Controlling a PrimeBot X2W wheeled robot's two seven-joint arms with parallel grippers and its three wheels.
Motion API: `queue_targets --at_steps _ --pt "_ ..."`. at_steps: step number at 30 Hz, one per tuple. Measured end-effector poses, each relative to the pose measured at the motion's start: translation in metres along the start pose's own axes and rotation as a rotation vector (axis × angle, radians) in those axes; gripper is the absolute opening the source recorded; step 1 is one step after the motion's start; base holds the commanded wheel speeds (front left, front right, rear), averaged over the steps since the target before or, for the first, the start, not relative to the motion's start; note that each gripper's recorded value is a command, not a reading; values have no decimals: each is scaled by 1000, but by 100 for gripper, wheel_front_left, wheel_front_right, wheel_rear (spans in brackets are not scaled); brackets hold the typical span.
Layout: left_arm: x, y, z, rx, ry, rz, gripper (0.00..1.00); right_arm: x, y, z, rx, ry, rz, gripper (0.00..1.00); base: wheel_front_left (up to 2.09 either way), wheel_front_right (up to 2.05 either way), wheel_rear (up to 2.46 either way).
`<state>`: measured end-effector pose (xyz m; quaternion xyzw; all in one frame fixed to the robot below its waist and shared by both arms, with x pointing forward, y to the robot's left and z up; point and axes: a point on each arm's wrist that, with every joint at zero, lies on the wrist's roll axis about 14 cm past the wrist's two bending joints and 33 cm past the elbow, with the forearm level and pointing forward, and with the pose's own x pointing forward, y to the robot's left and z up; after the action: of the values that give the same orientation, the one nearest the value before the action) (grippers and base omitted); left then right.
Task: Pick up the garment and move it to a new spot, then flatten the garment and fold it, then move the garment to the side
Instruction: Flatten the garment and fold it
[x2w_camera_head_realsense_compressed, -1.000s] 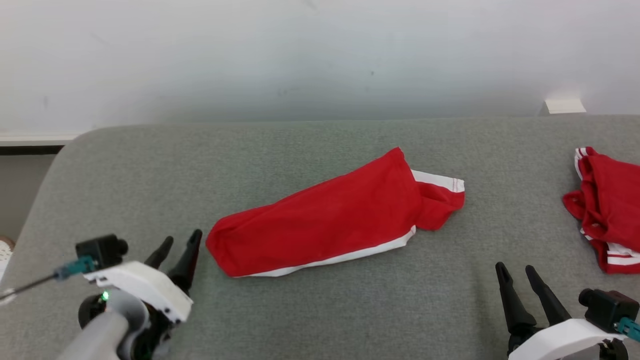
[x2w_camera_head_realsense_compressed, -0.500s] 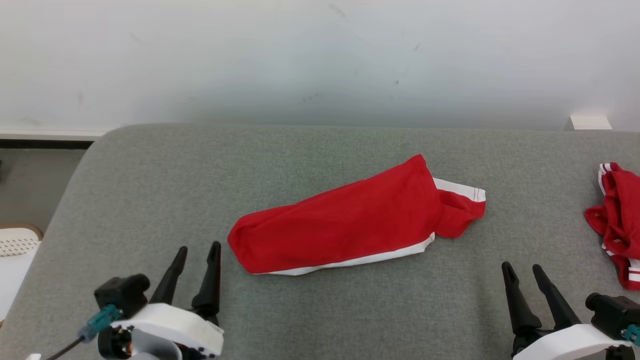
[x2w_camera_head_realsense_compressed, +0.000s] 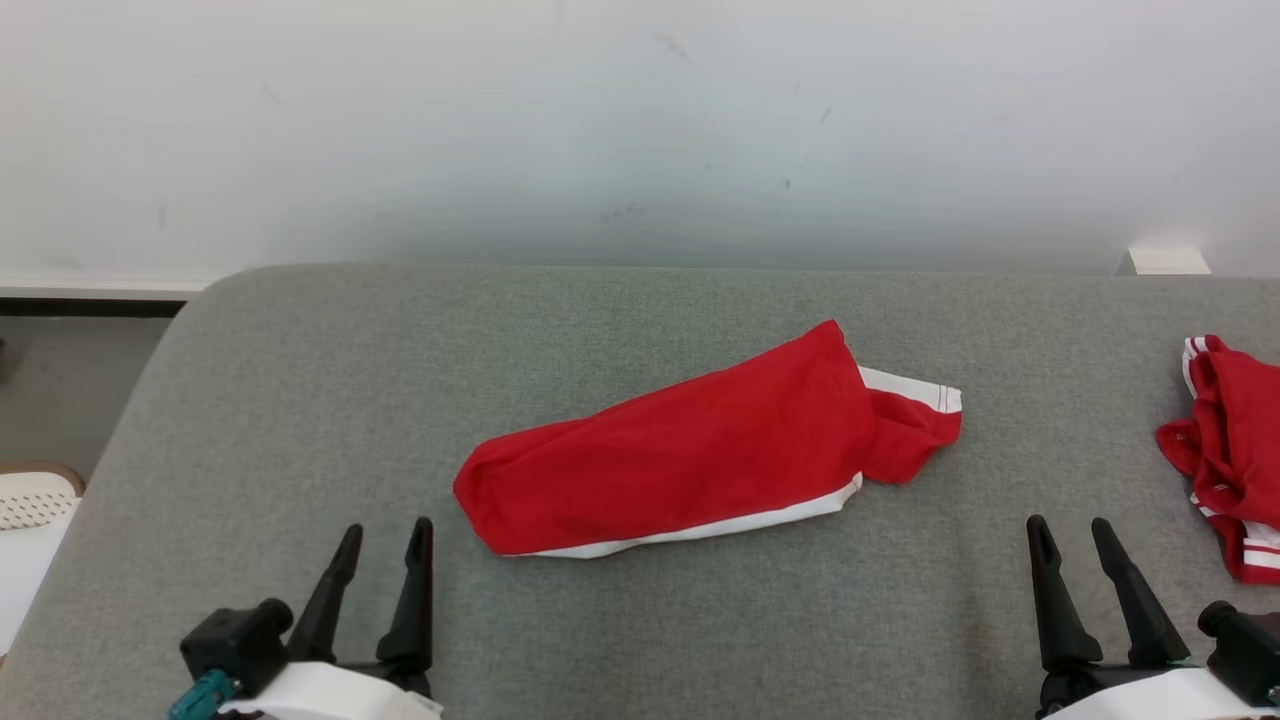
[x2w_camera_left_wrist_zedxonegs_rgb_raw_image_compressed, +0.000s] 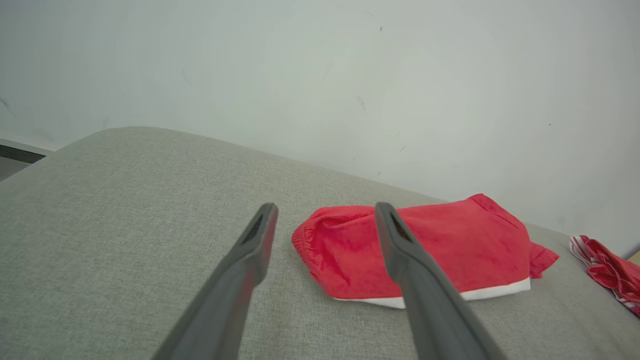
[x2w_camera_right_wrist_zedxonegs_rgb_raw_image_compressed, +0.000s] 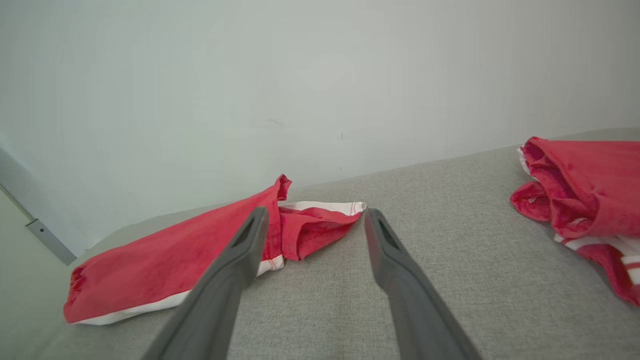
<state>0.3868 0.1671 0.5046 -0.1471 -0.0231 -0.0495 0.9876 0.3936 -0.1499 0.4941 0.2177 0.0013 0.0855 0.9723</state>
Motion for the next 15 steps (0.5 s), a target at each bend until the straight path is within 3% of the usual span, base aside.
queue_targets --at_steps 10,15 --pt "-1 -1 -8 3 13 -7 100 -1 4 -15 -8 62 14 100 0 0 0" --pt "0 0 -14 9 29 -6 100 4 17 -37 -1 160 52 100 0 0 0"
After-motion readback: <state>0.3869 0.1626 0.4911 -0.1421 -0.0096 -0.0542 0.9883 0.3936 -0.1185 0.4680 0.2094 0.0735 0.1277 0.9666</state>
